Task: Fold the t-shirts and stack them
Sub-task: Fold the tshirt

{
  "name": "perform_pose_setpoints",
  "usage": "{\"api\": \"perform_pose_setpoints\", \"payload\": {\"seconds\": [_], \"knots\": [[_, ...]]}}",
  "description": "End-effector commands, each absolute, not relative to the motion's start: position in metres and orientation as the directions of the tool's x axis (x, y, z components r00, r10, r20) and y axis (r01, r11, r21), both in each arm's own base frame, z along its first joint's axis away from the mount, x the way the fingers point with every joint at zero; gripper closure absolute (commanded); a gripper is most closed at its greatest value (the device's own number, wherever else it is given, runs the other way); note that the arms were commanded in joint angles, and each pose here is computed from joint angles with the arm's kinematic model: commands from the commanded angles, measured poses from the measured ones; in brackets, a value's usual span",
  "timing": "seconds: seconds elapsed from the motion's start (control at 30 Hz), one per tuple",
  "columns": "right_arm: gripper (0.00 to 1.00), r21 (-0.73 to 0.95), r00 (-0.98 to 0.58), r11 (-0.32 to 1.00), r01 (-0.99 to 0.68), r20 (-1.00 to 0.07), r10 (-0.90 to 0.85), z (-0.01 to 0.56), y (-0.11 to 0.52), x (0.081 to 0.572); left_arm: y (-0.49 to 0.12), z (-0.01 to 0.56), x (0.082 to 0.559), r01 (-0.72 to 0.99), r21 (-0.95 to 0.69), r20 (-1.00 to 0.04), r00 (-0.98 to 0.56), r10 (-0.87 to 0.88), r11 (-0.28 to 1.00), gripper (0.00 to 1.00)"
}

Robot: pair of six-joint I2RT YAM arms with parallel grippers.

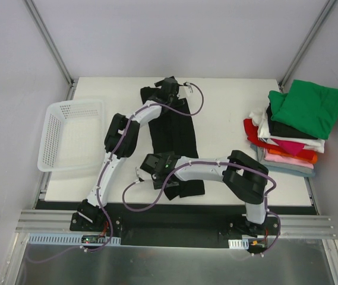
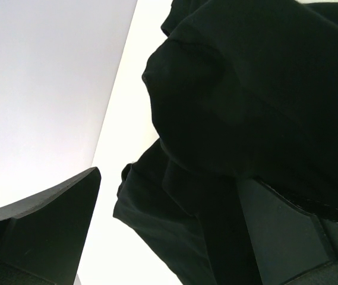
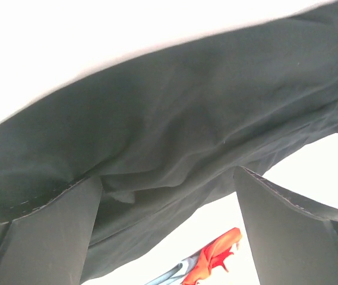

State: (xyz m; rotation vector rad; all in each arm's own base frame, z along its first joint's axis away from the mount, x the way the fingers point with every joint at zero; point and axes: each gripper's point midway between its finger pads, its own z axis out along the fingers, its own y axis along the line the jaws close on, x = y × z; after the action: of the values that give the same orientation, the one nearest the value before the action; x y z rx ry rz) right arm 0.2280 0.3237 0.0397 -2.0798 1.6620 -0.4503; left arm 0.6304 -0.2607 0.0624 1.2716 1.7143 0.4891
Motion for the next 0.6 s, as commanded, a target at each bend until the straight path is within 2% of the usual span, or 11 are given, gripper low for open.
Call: {"api": "perform_pose_setpoints", "payload": {"seconds": [0.0,0.27,0.57], "knots": [[0.04,-0.501,0.238,-0.174,-0.848,-0.067,-0.969,0.034,0.343,0.222,-0.287,0.063,0.634,0.548,0.754,-0.454,0.036,0.890,0.362,0.01],[0.04,-0.529,0.260,-0.185,-0.828,-0.072,-0.963,0.037,0.358,0.231,-0.302,0.076,0.645,0.509,0.788,-0.453,0.098,0.886,0.346,0.01],[0.04,-0.588,0.263,-0.171,-0.791,-0.073,-0.962,0.053,0.366,0.238,-0.302,0.114,0.652,0.414,0.801,-0.510,0.096,0.855,0.432,0.01]]}}
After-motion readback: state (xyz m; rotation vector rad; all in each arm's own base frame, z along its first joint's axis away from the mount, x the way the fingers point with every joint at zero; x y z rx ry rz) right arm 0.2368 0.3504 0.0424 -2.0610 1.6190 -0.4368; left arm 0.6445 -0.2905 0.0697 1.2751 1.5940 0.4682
